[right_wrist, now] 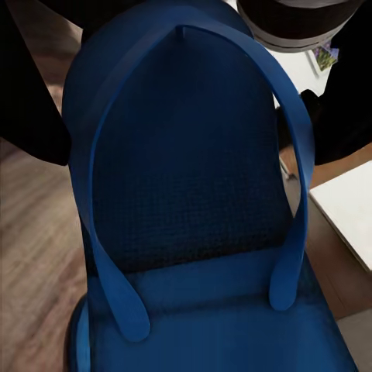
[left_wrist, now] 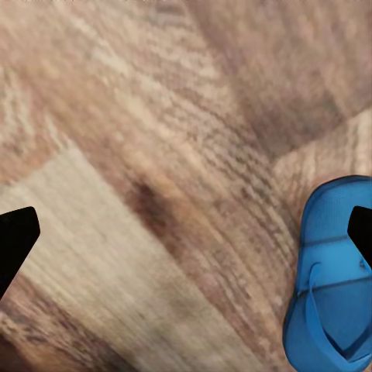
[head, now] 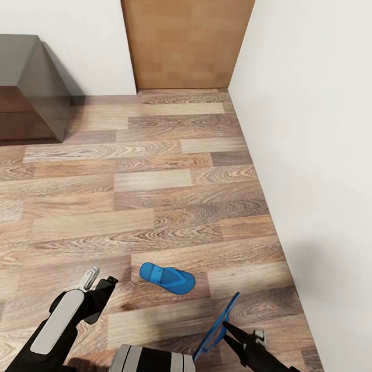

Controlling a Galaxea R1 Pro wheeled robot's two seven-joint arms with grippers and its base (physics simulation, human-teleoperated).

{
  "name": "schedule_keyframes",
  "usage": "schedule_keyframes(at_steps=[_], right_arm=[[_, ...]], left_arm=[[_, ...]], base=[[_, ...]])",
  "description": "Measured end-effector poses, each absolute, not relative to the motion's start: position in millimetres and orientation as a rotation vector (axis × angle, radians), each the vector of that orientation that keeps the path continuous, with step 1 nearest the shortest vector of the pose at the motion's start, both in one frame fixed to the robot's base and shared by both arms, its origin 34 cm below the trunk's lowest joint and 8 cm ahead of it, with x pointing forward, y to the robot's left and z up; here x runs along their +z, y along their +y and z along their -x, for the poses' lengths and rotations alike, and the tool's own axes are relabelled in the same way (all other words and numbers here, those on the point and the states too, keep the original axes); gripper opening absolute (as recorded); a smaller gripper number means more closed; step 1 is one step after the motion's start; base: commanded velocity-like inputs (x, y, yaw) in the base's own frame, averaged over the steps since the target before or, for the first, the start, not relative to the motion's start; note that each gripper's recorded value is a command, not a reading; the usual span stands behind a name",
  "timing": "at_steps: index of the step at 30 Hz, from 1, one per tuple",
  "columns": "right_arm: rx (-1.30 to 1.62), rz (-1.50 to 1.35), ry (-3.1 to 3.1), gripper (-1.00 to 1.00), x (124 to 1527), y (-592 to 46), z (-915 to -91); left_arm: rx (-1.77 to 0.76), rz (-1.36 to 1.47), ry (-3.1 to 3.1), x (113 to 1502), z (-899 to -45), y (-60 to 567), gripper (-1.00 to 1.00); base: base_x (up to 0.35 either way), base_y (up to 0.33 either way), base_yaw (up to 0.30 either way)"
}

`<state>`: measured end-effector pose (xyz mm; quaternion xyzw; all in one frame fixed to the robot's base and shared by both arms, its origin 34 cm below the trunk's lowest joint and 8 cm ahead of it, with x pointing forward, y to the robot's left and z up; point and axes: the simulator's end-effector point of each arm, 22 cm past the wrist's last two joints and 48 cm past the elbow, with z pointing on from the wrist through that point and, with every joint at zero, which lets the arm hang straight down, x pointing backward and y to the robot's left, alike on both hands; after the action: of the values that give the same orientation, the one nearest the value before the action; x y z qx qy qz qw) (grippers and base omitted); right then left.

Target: In the bedroom, move the book from the bed onto either nightstand, and place the two sandals side by side next to the bed.

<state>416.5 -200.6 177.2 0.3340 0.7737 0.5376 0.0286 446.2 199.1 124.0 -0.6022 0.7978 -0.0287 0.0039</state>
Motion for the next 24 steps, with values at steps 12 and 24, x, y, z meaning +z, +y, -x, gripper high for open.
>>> schedule_keyframes(at_steps=[12,24], right_arm=[[1.632,-1.012,2.404,-1.0,174,-201,-418],[1.181,-1.193,2.399,-1.0,139,-291,-442]], left_arm=[[-0.091,1.888,2.501,124,-446,198,1.0],[-0.093,1.887,2.499,124,-447,198,1.0]], base=[[0.0,0.0,0.0],[0.0,0.0,0.0]])
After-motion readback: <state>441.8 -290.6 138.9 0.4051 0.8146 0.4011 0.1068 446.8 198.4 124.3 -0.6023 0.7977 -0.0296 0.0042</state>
